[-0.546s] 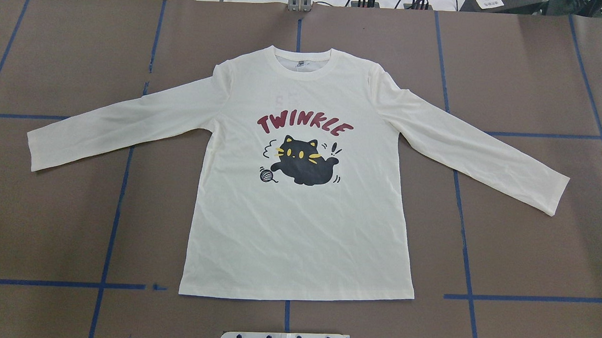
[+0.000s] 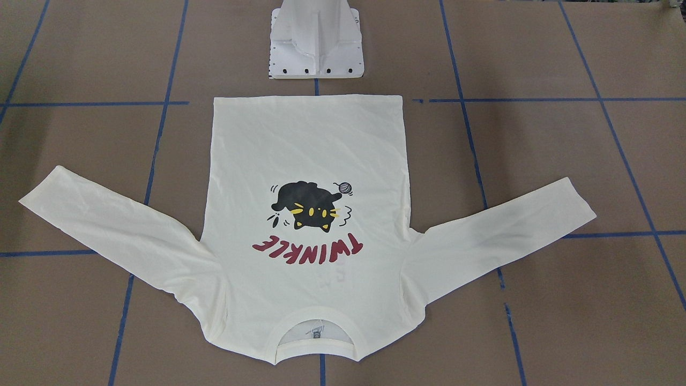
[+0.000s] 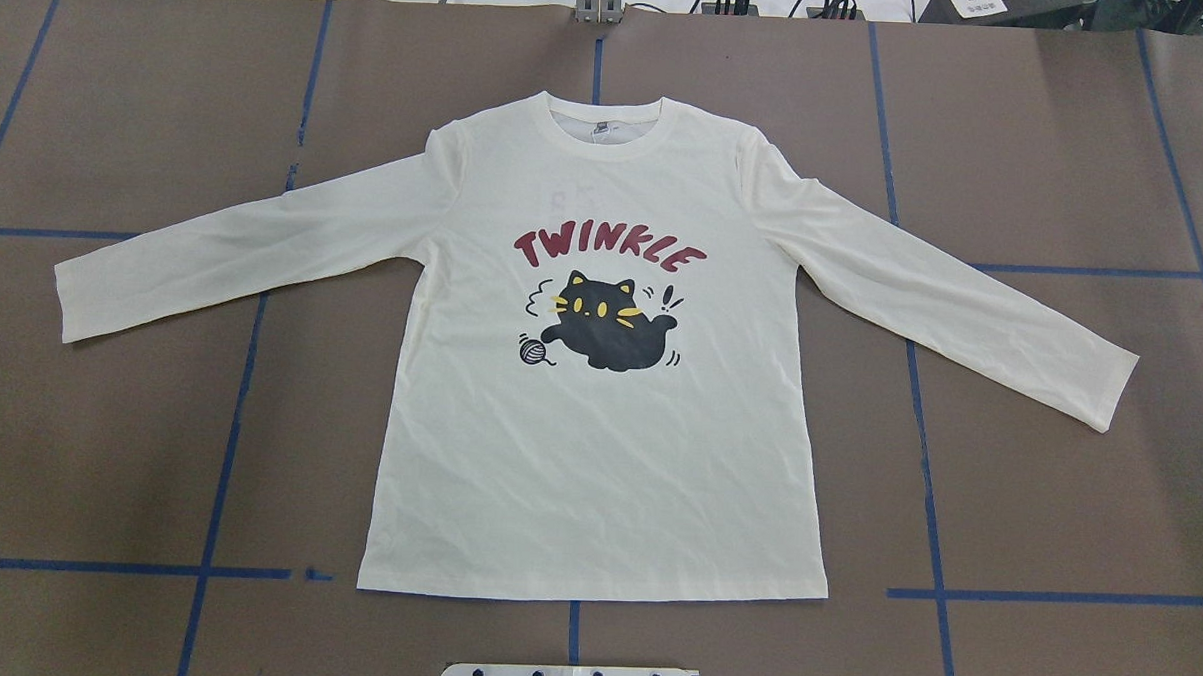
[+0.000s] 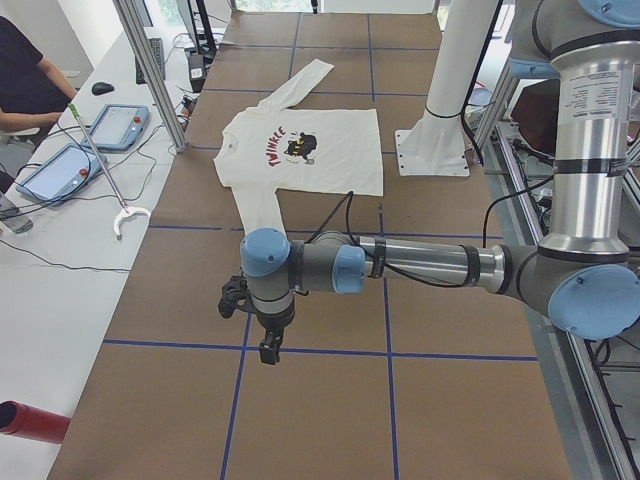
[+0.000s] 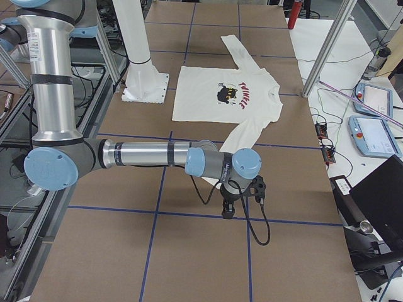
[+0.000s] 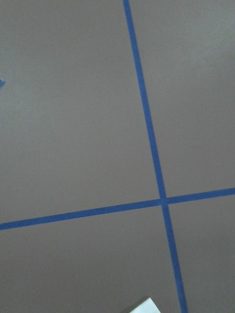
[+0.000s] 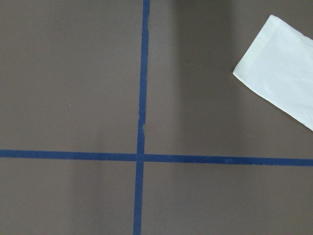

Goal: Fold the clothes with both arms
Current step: 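Move the right gripper to the cuff of the sleeve nearest it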

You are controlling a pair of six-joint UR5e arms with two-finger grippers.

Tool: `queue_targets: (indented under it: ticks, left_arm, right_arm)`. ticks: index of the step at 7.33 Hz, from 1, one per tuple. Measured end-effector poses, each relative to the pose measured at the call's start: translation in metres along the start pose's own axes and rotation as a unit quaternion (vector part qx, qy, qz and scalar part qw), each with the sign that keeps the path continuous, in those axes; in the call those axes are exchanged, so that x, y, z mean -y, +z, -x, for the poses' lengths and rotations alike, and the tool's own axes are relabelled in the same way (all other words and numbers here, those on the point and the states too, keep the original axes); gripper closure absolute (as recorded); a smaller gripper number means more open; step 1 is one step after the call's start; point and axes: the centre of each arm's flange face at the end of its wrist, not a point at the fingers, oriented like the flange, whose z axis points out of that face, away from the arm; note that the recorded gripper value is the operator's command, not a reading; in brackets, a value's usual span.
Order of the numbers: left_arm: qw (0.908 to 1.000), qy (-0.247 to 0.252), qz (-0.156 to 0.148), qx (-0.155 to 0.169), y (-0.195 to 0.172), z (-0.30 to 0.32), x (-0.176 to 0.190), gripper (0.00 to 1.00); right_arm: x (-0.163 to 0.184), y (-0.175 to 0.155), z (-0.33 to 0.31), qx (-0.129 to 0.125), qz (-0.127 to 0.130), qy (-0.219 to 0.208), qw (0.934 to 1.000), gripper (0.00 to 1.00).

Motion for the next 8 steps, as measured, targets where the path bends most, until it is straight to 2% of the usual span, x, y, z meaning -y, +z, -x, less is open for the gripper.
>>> queue_targets:
  ticks: [2, 3, 5, 7, 8]
  left_arm:
    - [0.9968, 0.052, -0.060, 0.007, -0.024, -0.017, 0.035, 0.00]
    - [0.9937, 0.073, -0.085, 0.008, -0.030, -0.022, 0.043, 0.00]
    - [0.9902, 0.088, -0.104, -0.031, -0.033, -0.035, 0.041, 0.00]
    - [0.9877, 0.093, -0.114, -0.053, -0.041, -0.048, 0.042, 0.00]
    - [0.9882, 0.084, -0.114, -0.057, -0.041, -0.049, 0.041, 0.00]
  right_arm:
    - [0.017, -0.012, 0.027, 0.025, -0.036, -0.032, 0.9985, 0.00]
    - [0.024, -0.004, 0.048, 0.033, -0.054, -0.032, 0.9975, 0.00]
    - [0.027, 0.034, 0.093, 0.032, -0.070, -0.004, 0.9970, 0.00]
    - [0.023, 0.065, 0.122, 0.033, -0.063, 0.030, 0.9970, 0.00]
    - [0.015, 0.074, 0.135, 0.034, -0.056, 0.027, 0.9975, 0.00]
